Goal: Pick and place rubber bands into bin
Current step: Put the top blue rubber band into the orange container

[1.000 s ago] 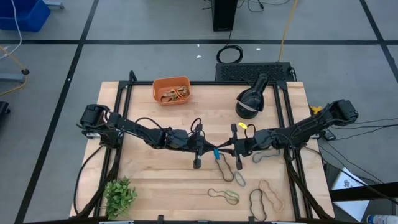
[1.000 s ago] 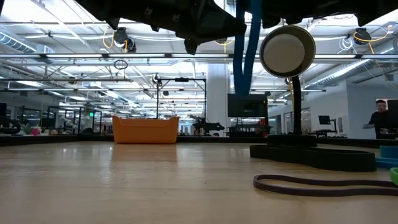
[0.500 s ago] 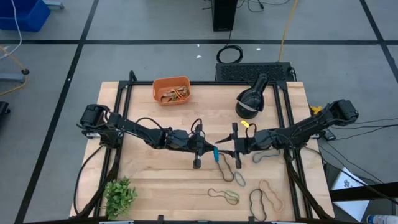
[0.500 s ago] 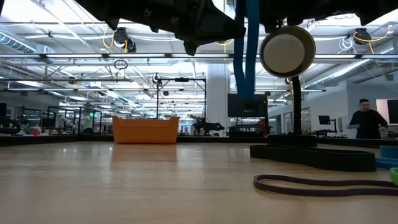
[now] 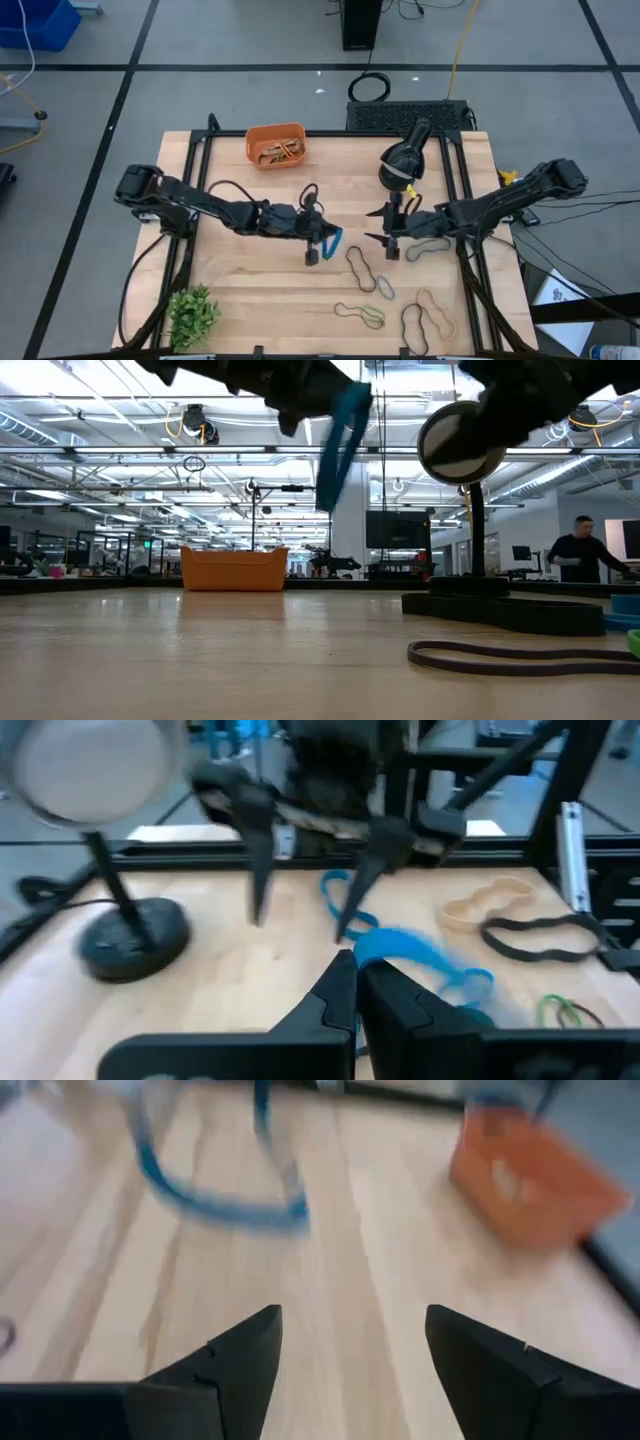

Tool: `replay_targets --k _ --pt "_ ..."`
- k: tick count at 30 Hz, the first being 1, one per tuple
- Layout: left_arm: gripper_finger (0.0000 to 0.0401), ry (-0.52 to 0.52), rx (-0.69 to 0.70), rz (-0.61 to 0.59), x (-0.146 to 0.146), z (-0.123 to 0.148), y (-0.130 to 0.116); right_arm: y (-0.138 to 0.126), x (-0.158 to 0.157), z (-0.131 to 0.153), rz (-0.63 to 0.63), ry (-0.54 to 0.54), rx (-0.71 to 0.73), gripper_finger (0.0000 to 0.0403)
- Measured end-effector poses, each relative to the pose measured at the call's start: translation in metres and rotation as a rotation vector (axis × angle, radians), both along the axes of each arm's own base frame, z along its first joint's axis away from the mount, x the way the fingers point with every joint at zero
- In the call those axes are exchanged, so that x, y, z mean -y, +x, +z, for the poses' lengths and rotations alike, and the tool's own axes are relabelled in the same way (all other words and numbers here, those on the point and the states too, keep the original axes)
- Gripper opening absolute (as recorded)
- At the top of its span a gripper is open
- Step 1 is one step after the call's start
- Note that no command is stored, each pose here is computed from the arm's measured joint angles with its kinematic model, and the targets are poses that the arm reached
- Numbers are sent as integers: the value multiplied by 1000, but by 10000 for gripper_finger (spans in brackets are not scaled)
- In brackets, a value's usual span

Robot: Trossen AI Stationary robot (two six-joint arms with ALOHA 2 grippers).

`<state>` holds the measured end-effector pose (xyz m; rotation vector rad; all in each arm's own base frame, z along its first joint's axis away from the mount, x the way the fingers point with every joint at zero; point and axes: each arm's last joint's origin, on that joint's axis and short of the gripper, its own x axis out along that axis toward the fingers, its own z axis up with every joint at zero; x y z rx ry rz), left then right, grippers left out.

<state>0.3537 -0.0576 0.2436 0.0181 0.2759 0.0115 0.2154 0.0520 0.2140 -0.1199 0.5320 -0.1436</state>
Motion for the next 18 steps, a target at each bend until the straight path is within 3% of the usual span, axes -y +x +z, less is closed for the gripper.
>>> replay_targets --k 4,10,14,18 --pt "6 37 -10 89 -9 23 -18 -10 3 -18 -47 45 -84 240" --pt "5 164 -26 389 -42 58 -53 -24 7 -46 -102 92 -149 240" --pt "9 194 2 582 -79 76 -69 -23 7 -48 -92 102 -88 242" --pt "5 203 -32 745 -120 75 -78 -20 6 -46 -51 81 4 242"
